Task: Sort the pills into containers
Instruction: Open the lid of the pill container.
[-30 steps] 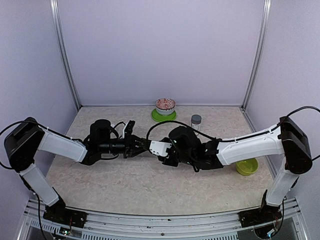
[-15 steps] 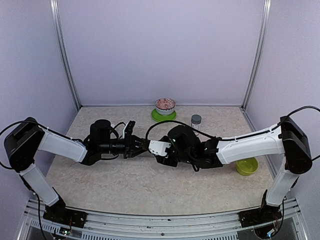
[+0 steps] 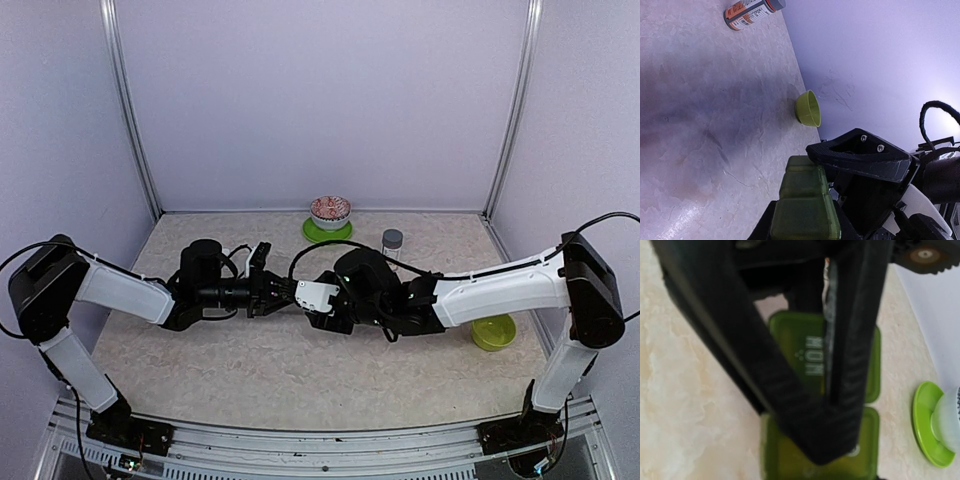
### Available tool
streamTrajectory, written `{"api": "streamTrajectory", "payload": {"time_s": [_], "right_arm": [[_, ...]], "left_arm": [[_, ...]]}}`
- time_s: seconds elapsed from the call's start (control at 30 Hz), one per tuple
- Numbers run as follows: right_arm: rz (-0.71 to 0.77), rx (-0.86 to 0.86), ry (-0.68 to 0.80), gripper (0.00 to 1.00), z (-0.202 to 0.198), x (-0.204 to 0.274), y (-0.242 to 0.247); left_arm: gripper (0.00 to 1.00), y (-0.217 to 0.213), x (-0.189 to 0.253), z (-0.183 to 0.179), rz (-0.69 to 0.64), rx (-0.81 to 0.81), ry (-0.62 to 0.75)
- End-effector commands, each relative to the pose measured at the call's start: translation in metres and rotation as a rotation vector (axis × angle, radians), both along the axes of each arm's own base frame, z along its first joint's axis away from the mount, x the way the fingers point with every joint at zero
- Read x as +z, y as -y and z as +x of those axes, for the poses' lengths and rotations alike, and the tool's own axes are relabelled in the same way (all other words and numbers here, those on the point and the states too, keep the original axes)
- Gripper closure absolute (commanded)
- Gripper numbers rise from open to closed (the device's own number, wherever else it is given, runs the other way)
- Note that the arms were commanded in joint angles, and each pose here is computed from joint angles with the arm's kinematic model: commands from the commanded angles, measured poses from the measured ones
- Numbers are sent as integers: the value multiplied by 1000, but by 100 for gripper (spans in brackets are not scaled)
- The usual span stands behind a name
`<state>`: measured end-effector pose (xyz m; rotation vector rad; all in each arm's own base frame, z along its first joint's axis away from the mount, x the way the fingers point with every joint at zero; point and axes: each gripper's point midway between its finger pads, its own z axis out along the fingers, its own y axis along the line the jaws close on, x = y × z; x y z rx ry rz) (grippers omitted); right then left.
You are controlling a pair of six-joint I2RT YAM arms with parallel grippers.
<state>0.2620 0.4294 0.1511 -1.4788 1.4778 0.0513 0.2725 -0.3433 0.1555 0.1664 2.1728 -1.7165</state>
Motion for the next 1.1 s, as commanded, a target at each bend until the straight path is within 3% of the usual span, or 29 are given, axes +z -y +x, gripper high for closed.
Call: {"api": "streamTrajectory", "payload": {"time_s": [0.0,0.43,0.87,0.97,1.07], "right_arm": [[19,10,-34,40,-1,13,2],[6,-21,-50,39,9,9,8],[11,-9,-70,68,9,11,8],[25,9,-104,67,5,12,5],[28,13,-115,52,4,14,5]], "left_arm": [[75,-1,10,-1,-11,-10,53],[75,-1,16,-1,-17,-17,71],[75,-1,10,-1,-5,-17,73],[75,-2,9,-2,2,-17,75],[75,-2,9,-3,2,-18,79]]}}
